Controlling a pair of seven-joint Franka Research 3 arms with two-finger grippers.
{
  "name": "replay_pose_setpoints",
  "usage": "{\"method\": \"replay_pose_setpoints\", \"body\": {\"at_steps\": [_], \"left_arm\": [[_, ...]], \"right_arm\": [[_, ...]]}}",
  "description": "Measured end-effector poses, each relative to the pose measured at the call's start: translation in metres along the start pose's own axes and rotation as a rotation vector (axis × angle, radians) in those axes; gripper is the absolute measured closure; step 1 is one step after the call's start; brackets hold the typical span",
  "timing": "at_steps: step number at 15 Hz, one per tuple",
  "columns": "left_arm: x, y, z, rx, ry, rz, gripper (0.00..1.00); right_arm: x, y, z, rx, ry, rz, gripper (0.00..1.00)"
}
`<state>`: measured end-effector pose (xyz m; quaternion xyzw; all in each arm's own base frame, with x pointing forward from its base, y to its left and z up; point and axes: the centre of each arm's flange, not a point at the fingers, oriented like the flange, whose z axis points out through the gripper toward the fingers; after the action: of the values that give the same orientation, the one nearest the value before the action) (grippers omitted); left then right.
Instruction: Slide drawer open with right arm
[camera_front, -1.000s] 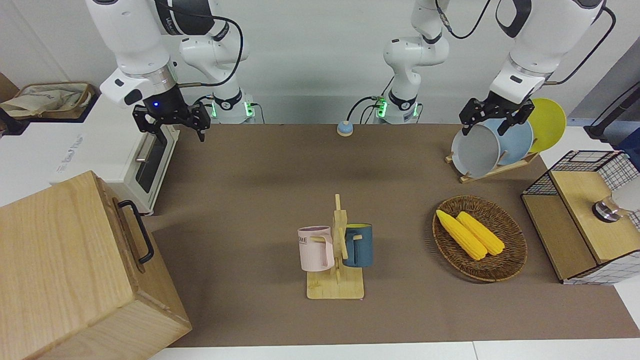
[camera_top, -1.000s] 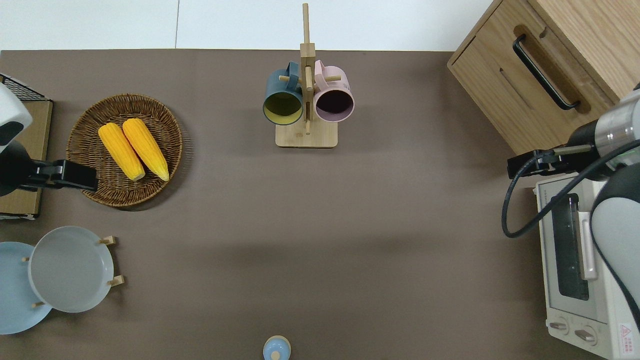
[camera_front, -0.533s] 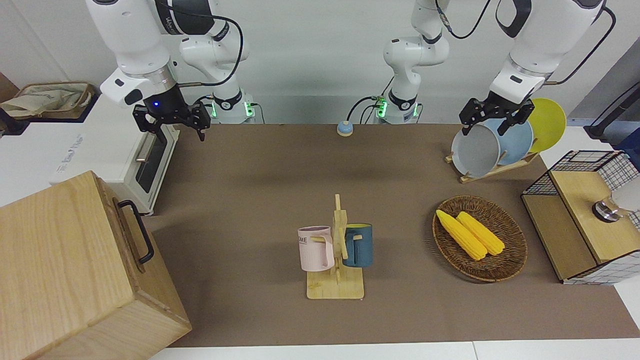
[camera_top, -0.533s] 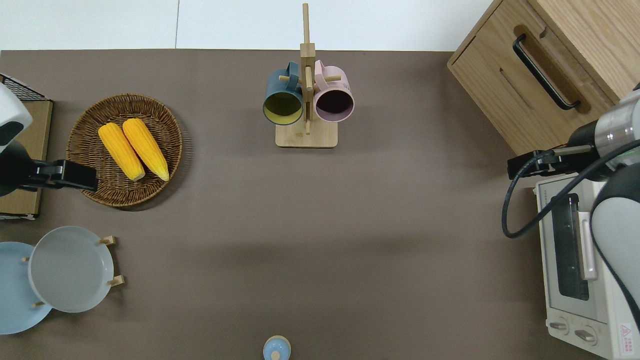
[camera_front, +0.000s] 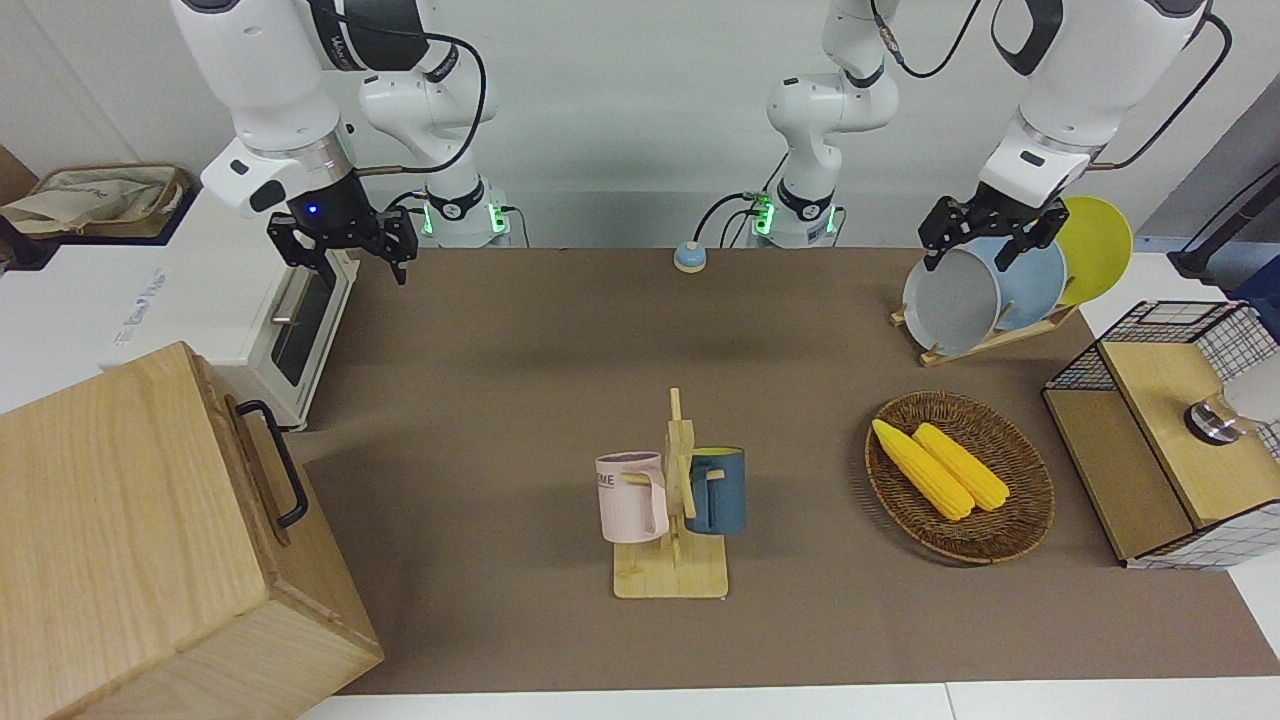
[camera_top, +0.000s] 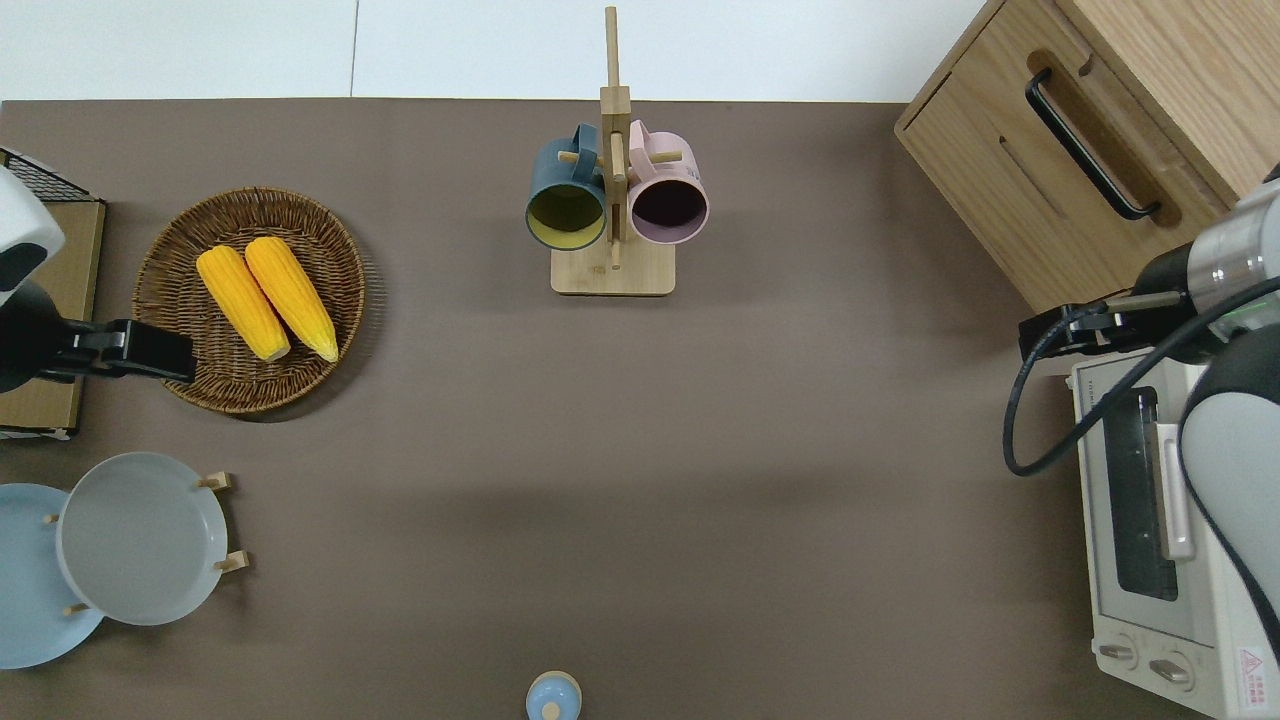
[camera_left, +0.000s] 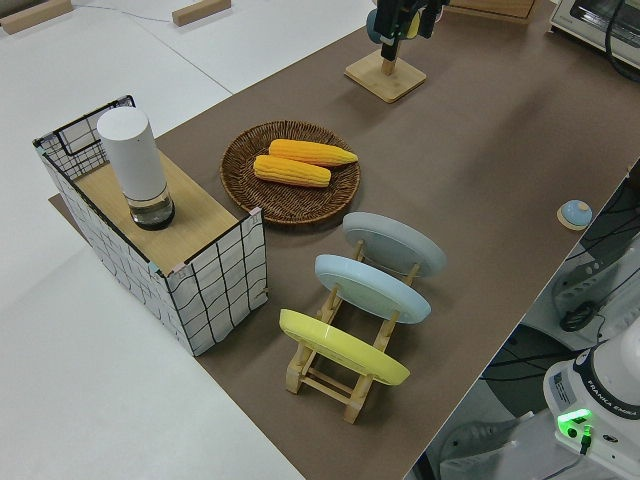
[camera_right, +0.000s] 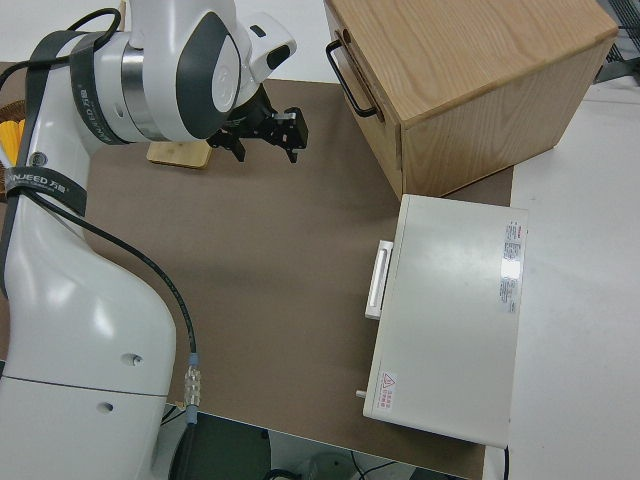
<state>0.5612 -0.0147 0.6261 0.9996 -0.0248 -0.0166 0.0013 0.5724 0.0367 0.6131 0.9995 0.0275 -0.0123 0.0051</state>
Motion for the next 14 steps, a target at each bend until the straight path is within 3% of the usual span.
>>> {"method": "replay_pose_setpoints", "body": {"at_steps": [3, 8, 12, 14], "left_arm": [[0.0000, 0.0000, 0.0000, 0.000, 0.000, 0.000, 0.00], [0.0000, 0.0000, 0.0000, 0.000, 0.000, 0.000, 0.00], [0.0000, 0.0000, 0.0000, 0.000, 0.000, 0.000, 0.00], [0.0000, 0.0000, 0.0000, 0.000, 0.000, 0.000, 0.00]], "right_arm": [[-0.0020, 0.0002, 0.0019, 0.000, -0.020, -0.001, 0.49], [-0.0020, 0.0014, 0.0022, 0.000, -0.022, -0.001, 0.96], [-0.0011, 0.0011, 0.0043, -0.001, -0.026, -0.004, 0.99], [0.0001, -0.0001, 0.0067, -0.001, -0.030, -0.008, 0.92]]}}
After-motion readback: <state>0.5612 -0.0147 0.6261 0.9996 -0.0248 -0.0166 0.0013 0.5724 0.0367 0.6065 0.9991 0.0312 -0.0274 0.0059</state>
